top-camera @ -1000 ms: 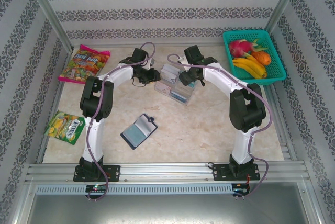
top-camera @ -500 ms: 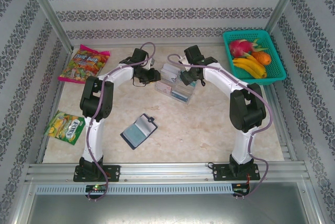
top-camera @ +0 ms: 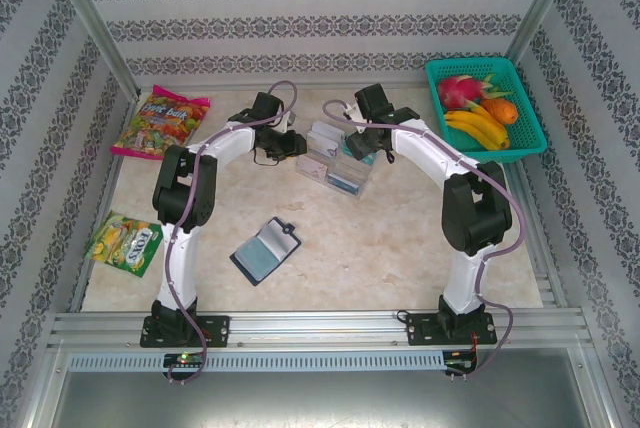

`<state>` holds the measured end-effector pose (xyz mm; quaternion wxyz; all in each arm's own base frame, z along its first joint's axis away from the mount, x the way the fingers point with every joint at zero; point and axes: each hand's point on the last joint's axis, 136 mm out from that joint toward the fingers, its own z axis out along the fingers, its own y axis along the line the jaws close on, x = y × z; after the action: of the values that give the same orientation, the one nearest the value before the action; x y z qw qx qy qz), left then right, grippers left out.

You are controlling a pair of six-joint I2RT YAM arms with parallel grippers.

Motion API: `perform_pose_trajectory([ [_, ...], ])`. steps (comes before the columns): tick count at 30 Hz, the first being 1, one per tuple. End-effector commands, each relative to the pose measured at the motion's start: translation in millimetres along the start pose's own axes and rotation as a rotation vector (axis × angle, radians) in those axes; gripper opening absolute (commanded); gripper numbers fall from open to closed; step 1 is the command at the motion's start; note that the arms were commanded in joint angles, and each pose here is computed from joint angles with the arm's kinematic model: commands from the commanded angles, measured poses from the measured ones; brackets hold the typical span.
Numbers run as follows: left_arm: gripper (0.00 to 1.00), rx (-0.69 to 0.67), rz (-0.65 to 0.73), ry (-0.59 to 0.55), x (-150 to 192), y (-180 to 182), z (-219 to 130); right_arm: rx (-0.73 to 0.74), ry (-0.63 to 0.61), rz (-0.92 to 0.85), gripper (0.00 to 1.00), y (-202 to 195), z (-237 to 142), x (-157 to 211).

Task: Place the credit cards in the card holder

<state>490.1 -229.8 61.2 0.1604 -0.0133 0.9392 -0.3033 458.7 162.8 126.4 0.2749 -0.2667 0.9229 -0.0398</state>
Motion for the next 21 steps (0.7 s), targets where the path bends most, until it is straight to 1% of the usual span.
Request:
perform_pose_trajectory([
  [1, 0.32, -0.087, -0.012, 0.052, 19.1, 22.2, 10.9, -0.004, -0.026, 0.031, 0.66, -6.2, -11.2, -2.7],
  [4, 0.32, -0.085, -0.014, 0.053, 18.7, 22.2, 10.9, -0.023, -0.023, 0.033, 0.65, -4.9, -9.7, -1.9],
  [7, 0.32, -0.084, -0.013, 0.051, 17.9, 21.8, 10.5, -0.056, -0.026, 0.021, 0.67, 2.8, -8.1, -2.9],
  [11, 0.32, -0.083, -0.015, 0.051, 18.0, 21.4, 10.9, -0.07, 0.004, 0.008, 0.68, 9.1, 1.4, 2.3],
  [21, 0.31, -0.087, -0.015, 0.056, 19.9, 23.3, 12.3, -0.043, 0.053, 0.013, 0.68, 4.8, 16.8, 11.2],
])
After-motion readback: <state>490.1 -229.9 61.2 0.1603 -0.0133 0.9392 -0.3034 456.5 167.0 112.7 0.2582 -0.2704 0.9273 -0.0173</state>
